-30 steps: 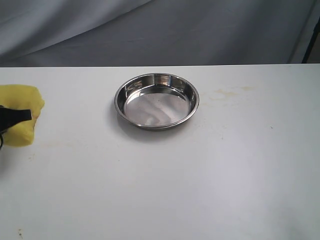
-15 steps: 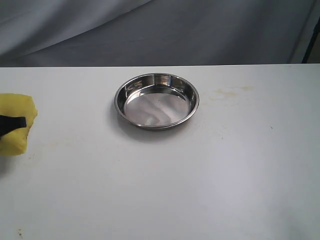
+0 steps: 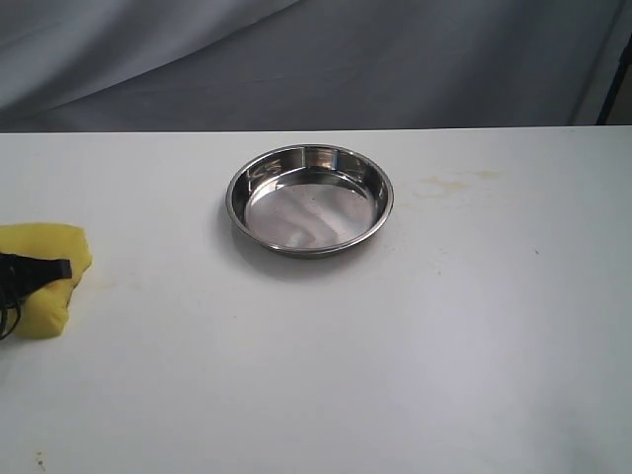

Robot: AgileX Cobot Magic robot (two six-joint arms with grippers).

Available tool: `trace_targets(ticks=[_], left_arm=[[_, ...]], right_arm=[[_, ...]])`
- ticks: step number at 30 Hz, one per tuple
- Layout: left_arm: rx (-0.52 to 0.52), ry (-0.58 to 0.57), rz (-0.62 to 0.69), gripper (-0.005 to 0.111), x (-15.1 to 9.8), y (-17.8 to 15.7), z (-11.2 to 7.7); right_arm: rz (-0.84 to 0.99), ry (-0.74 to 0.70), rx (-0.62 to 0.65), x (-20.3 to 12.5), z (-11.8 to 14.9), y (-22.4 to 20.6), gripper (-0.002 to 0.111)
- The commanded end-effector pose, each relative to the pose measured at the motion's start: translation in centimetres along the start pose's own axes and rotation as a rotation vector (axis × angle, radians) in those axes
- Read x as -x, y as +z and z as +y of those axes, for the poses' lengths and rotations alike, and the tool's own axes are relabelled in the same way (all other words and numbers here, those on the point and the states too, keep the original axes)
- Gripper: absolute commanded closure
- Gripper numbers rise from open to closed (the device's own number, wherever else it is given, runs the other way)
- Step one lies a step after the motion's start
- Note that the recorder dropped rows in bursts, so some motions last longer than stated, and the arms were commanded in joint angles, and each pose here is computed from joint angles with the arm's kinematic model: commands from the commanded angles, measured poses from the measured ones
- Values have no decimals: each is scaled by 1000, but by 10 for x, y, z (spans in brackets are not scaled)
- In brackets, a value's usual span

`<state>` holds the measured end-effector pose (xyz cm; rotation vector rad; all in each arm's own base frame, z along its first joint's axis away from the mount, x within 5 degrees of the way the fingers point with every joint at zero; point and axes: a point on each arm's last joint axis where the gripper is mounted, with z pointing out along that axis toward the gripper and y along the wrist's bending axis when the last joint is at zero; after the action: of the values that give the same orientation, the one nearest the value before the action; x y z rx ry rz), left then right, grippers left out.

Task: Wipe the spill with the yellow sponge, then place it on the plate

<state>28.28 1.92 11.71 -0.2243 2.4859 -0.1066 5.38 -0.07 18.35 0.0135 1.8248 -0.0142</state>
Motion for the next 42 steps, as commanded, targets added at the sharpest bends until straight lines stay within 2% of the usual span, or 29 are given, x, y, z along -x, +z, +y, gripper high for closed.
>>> trace_targets(ticks=[1,5,12,18,23,25,30,35,39,40,42], left_arm=[[-24,-15,-7,107,-2,3,-3],[-60,-17,-21,107,-2,4,-13],[-180,131,-14,107,-11,3,-59],[-230,202,5,107,-20,1,-83],[-307,300,23,107,-34,-5,-116],[-328,325,21,107,-37,-7,-123],[-413,328,-29,107,-33,-13,-132],[-423,344,-15,107,-34,-14,-132],[-361,376,19,107,-37,-11,-126],[-323,393,36,107,-37,-9,-121],[-274,357,56,107,-35,-4,-108]], right_arm=[[-5,-2,2,-1,0,0,108],[-5,-2,2,-1,0,0,108],[-5,-2,2,-1,0,0,108],[-5,-2,2,-1,0,0,108],[-5,-2,2,-1,0,0,108],[-5,-2,2,-1,0,0,108],[-5,-2,2,-1,0,0,108],[-5,-2,2,-1,0,0,108],[-5,-2,2,-1,0,0,108],[-5,-2,2,-1,0,0,108],[-5,-2,2,-1,0,0,108]])
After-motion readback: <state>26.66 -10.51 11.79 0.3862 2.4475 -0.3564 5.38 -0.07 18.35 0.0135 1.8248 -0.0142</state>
